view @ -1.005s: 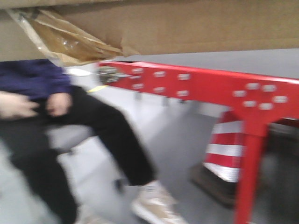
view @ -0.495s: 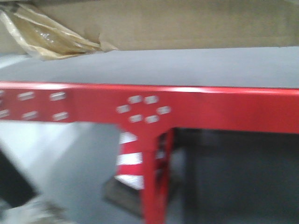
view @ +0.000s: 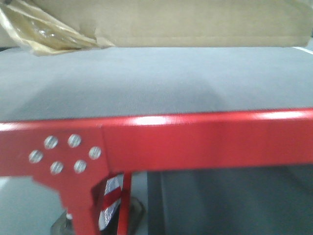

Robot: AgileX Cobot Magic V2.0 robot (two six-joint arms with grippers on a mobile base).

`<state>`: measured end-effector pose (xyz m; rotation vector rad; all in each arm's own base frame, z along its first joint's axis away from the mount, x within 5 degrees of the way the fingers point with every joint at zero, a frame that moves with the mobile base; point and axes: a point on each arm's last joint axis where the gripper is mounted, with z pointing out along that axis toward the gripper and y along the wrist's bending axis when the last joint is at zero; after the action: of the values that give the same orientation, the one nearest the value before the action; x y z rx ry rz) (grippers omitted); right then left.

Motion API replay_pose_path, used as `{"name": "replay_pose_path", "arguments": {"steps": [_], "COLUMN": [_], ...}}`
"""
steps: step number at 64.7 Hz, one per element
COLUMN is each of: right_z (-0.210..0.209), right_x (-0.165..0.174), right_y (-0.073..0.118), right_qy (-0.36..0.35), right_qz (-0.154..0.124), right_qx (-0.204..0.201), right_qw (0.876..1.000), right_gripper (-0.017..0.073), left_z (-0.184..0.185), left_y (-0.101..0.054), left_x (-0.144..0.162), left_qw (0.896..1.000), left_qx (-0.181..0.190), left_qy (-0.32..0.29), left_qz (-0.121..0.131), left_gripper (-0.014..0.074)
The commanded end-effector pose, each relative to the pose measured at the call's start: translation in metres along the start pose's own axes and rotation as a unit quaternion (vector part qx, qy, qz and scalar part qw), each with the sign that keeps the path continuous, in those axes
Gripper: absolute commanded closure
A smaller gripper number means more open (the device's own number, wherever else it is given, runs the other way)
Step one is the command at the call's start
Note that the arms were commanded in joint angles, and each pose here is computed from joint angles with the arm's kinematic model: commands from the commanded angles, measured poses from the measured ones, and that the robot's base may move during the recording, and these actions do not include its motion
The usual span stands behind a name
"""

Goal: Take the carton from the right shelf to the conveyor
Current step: 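Move the held carton over the grey conveyor belt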

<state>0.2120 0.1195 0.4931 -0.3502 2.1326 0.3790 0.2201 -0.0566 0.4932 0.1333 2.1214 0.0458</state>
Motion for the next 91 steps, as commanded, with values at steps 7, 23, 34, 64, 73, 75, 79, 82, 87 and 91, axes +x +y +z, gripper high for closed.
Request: {"name": "replay_pose_path", "arguments": {"steps": [7, 23, 34, 64, 73, 75, 79, 82, 87, 91], "right_z": [-0.0115, -0.0115, -0.0115, -0.0115, -0.0115, -0.0115, -0.0115, -0.0115, -0.0115, -0.0115], "right_x": [-0.0032, -0.0032, -0.0032, -0.0032, -0.0032, -0.0032, -0.0032, -0.0032, -0.0032, -0.0032], "right_y": [-0.0031, -0.0031, -0.0031, -0.0031, -0.0031, -0.0031, -0.0031, -0.0031, -0.0031, -0.0031], "right_qy": [-0.023, -0.023, -0.023, -0.023, -0.023, -0.023, -0.023, -0.023, -0.023, -0.023], "right_qz": [-0.015, -0.015, -0.015, -0.015, -0.015, -0.015, -0.015, -0.015, -0.015, -0.015], "right_qx": [0.011, 0.011, 0.011, 0.011, 0.011, 0.011, 0.011, 0.011, 0.011, 0.011], "right_qw": [1.0, 1.0, 1.0, 1.0, 1.0, 1.0, 1.0, 1.0, 1.0, 1.0], "right_gripper": [0.0629, 0.0629, 0.0629, 0.0629, 0.0629, 0.0629, 0.0629, 0.0629, 0.0629, 0.0629], "left_z": [-0.0061, -0.0061, -0.0061, -0.0061, -0.0061, -0.0061, -0.0061, -0.0061, -0.0061, -0.0061], "left_y": [0.0133, 0.0133, 0.0133, 0.0133, 0.0133, 0.0133, 0.0133, 0.0133, 0.0133, 0.0133], "left_x": [-0.0069, -0.0069, -0.0069, -0.0069, -0.0069, -0.0069, -0.0069, -0.0069, -0.0069, -0.0069], "left_qw": [0.997, 0.997, 0.997, 0.997, 0.997, 0.997, 0.997, 0.997, 0.997, 0.997], "left_qx": [-0.056, -0.056, -0.056, -0.056, -0.056, -0.056, -0.056, -0.056, -0.056, -0.056], "left_qy": [-0.041, -0.041, -0.041, -0.041, -0.041, -0.041, -0.041, -0.041, -0.041, -0.041], "left_qz": [0.033, 0.033, 0.033, 0.033, 0.033, 0.033, 0.033, 0.033, 0.033, 0.033], "left_gripper": [0.0612, 0.0612, 0.0612, 0.0612, 0.0612, 0.0612, 0.0612, 0.0612, 0.0612, 0.0612]}}
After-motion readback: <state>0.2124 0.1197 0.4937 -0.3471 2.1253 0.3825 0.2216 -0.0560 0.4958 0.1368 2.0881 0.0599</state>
